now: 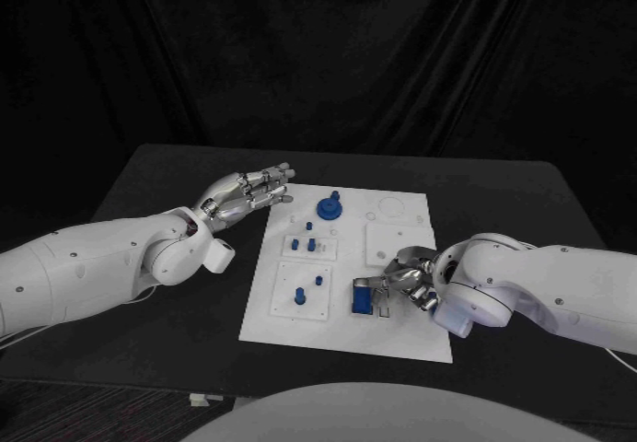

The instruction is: Assemble the parts on the task board

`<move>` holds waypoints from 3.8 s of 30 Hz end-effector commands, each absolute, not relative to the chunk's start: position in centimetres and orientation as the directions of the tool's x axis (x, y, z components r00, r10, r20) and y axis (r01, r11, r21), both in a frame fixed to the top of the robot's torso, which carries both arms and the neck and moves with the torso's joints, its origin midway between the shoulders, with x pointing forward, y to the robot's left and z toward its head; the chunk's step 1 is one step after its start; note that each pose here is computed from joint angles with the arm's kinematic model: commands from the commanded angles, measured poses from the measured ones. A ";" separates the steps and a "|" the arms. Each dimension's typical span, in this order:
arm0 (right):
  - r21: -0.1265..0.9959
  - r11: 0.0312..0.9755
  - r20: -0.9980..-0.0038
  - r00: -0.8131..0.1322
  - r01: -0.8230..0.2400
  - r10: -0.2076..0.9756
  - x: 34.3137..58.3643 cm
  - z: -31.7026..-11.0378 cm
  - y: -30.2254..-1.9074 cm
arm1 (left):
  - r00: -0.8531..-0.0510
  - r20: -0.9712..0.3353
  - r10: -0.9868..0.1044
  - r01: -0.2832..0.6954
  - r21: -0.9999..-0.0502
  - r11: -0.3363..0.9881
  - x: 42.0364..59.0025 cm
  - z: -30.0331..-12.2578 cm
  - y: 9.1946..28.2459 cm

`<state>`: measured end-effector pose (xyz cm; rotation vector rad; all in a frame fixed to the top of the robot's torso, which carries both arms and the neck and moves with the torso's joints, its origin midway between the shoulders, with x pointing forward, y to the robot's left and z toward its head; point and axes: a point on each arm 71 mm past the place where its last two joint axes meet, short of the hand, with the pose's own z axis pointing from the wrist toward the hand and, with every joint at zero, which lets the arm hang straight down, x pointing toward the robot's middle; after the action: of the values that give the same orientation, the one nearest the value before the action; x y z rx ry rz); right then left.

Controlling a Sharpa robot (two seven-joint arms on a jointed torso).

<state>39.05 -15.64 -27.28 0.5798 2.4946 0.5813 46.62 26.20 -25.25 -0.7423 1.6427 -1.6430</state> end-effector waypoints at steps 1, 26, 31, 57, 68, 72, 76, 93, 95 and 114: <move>0.502 0.815 -0.374 -0.777 0.289 0.506 38.9 -27.4 -15.8 | -0.607 -0.059 -0.792 0.073 -0.997 0.019 46.5 -25.2 26.1; 0.525 0.820 -0.473 -0.724 0.226 0.502 39.7 -22.0 -20.5 | -0.595 -0.066 -0.801 0.073 -0.997 0.028 46.5 -25.3 26.6; 0.406 0.898 -0.568 -0.723 0.167 0.392 40.1 -21.8 -22.6 | -0.595 -0.066 -0.801 0.074 -0.997 0.027 46.5 -25.3 26.5; 0.070 0.997 -0.762 -0.647 -0.025 0.037 38.5 -24.2 -24.7 | -0.595 -0.064 -0.801 0.073 -0.997 0.025 46.4 -25.2 26.7; 0.075 0.996 -0.750 -0.660 -0.042 0.029 37.9 -25.3 -24.1 | -0.597 -0.062 -0.800 0.070 -0.997 0.025 46.4 -25.3 26.8; 0.079 0.996 -0.744 -0.667 -0.049 0.027 37.7 -25.7 -23.8 | -0.597 -0.062 -0.800 0.070 -0.997 0.025 46.4 -25.3 26.8; 0.082 0.995 -0.737 -0.675 -0.057 0.022 37.6 -26.1 -23.4 | -0.598 -0.061 -0.799 0.068 -0.997 0.025 46.4 -25.3 26.8; 0.093 0.992 -0.715 -0.700 -0.088 0.005 37.2 -27.7 -22.4 | -0.601 -0.059 -0.797 0.065 -0.998 0.025 46.4 -25.4 26.8; 0.103 0.991 -0.720 -0.694 -0.089 0.012 37.2 -27.7 -22.3 | -0.601 -0.059 -0.797 0.064 -0.998 0.025 46.4 -25.4 26.8; 0.393 0.914 -0.633 -0.691 0.103 0.349 37.0 -26.6 -21.7 | -0.602 -0.057 -0.797 0.060 -0.998 0.026 46.4 -25.6 26.7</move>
<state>37.32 -21.71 -26.19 0.1278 2.2674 0.3381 46.41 26.94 -25.63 -0.7580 1.6536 -1.6295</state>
